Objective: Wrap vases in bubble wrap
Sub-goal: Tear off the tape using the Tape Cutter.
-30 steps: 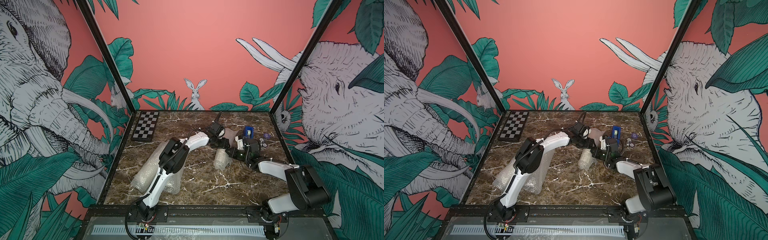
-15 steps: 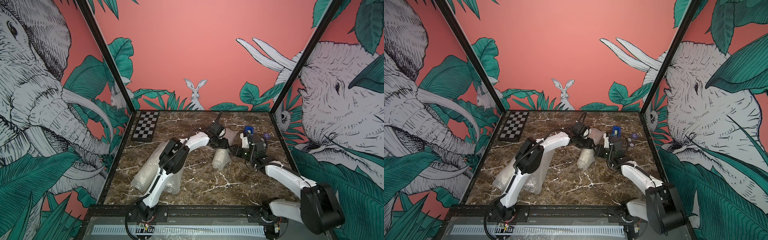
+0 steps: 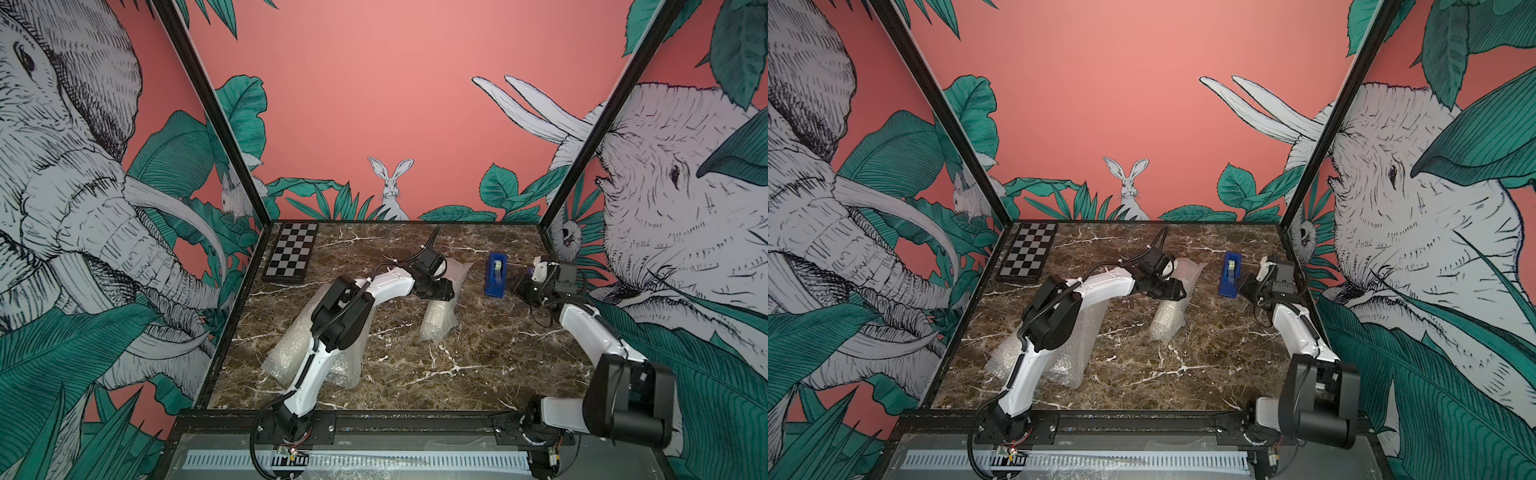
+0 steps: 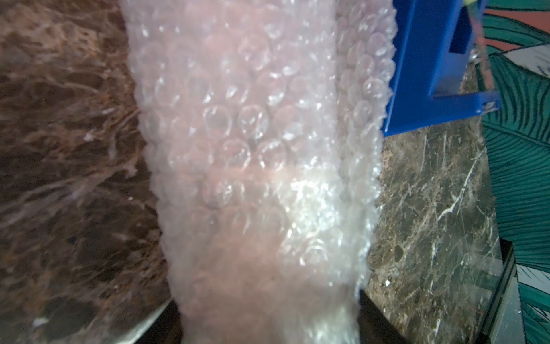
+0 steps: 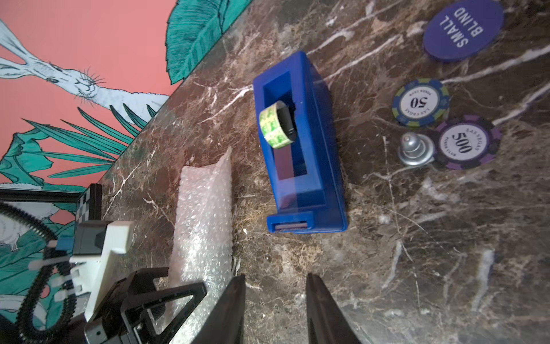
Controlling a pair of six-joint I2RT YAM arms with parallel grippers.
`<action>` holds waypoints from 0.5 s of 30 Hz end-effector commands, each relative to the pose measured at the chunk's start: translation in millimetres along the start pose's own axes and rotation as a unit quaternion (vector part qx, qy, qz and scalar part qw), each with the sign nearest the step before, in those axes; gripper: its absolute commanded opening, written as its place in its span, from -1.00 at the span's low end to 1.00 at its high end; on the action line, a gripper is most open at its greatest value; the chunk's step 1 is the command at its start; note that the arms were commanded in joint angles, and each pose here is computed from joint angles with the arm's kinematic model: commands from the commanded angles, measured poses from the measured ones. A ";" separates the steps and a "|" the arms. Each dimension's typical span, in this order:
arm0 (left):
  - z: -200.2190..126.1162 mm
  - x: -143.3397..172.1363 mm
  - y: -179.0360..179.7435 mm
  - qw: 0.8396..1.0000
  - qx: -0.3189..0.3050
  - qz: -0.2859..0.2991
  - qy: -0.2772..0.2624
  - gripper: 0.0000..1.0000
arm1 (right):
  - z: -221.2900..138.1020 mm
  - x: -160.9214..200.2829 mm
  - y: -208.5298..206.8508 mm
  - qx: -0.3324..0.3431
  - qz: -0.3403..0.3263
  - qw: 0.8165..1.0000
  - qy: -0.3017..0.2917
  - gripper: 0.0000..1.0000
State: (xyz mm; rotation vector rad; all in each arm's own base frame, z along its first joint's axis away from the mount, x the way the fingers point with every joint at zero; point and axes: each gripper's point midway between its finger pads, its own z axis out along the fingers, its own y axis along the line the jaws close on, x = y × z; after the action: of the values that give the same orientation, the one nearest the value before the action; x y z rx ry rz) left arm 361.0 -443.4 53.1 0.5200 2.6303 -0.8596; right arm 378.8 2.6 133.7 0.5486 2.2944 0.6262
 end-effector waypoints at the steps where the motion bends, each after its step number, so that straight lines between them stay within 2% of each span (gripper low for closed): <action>1: -23.5 -5.9 -0.6 1.000 -0.006 -0.002 -0.014 0.08 | 10.9 -10.9 8.1 -0.041 -0.011 0.999 0.020 -0.29; 10: -25.9 -2.5 5.1 1.000 -0.007 -0.008 -0.012 0.07 | 55.6 -19.8 0.3 -0.075 -0.008 0.995 0.072 -0.33; 15: -23.4 -1.8 4.4 1.000 -0.003 -0.011 -0.010 0.07 | 68.8 -18.1 -9.2 -0.070 -0.001 0.994 0.083 -0.38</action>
State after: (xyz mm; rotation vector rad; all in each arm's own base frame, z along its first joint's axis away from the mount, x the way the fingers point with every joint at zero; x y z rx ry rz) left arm 359.3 -432.8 52.5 0.5006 2.6389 -0.8554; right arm 429.9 3.8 84.8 0.5011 2.4117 0.8240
